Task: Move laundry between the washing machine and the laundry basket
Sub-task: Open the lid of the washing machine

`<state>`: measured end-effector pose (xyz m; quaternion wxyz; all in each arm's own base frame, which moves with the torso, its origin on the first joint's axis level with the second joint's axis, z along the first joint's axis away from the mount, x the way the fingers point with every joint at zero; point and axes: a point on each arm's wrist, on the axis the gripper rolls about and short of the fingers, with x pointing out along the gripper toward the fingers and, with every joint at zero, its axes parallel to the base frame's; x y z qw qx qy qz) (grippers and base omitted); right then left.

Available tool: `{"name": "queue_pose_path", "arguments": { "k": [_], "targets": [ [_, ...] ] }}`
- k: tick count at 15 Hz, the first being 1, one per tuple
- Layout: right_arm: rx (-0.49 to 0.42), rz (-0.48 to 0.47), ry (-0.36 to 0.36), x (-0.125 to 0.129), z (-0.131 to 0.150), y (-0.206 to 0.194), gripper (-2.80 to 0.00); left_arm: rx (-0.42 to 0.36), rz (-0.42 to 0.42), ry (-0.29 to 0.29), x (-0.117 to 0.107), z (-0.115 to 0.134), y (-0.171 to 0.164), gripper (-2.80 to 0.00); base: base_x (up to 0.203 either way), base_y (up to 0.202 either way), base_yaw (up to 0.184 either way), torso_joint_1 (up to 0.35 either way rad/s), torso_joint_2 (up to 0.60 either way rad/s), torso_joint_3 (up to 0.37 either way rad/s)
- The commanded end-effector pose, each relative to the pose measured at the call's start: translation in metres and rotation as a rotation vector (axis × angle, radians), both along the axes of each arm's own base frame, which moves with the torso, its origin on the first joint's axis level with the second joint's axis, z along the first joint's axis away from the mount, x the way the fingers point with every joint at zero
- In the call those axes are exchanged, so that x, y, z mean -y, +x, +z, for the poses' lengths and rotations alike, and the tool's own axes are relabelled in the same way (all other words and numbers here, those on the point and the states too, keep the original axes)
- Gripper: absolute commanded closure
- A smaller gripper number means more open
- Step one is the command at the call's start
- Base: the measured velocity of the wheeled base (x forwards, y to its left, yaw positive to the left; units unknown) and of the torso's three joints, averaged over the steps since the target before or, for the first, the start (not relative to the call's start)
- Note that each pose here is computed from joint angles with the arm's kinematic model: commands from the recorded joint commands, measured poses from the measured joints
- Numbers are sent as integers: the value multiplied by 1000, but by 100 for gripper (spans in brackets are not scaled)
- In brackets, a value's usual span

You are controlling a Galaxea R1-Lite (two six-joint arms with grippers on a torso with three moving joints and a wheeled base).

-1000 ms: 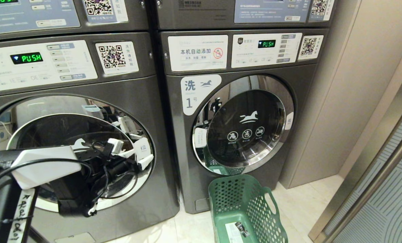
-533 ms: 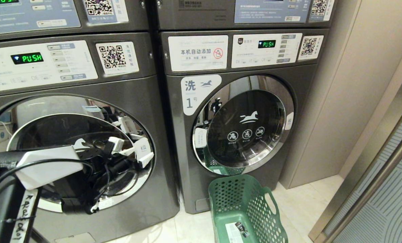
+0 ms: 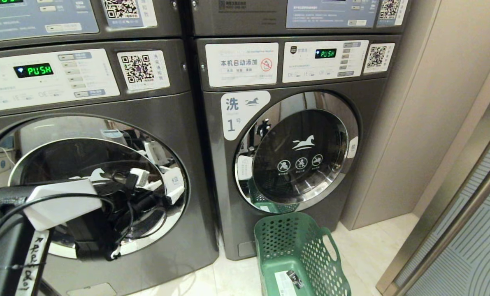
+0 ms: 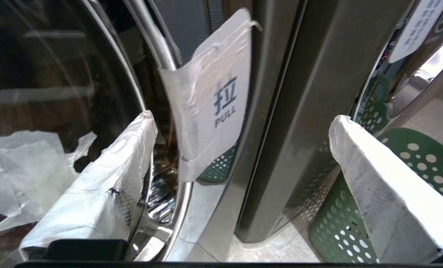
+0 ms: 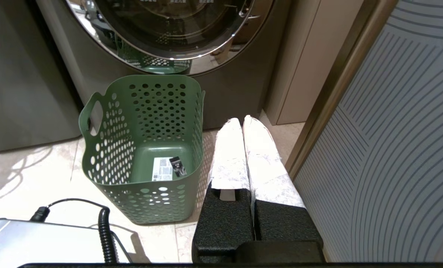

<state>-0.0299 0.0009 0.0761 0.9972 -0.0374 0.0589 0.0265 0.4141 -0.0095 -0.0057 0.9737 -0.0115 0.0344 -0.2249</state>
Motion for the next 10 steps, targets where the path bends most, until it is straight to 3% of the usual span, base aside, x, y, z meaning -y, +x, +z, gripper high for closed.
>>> {"name": "queue_pose_path", "arguments": {
  "k": [1,10],
  "targets": [
    [-1,1,-1,0,0,0,0,5,-6,-1,0,2,-2,-280,0,0,0,0,0,0],
    [-3,1,-1,0,0,0,0,16,-13,-2,2,-7,11,-280,0,0,0,0,0,0]
  ]
}}
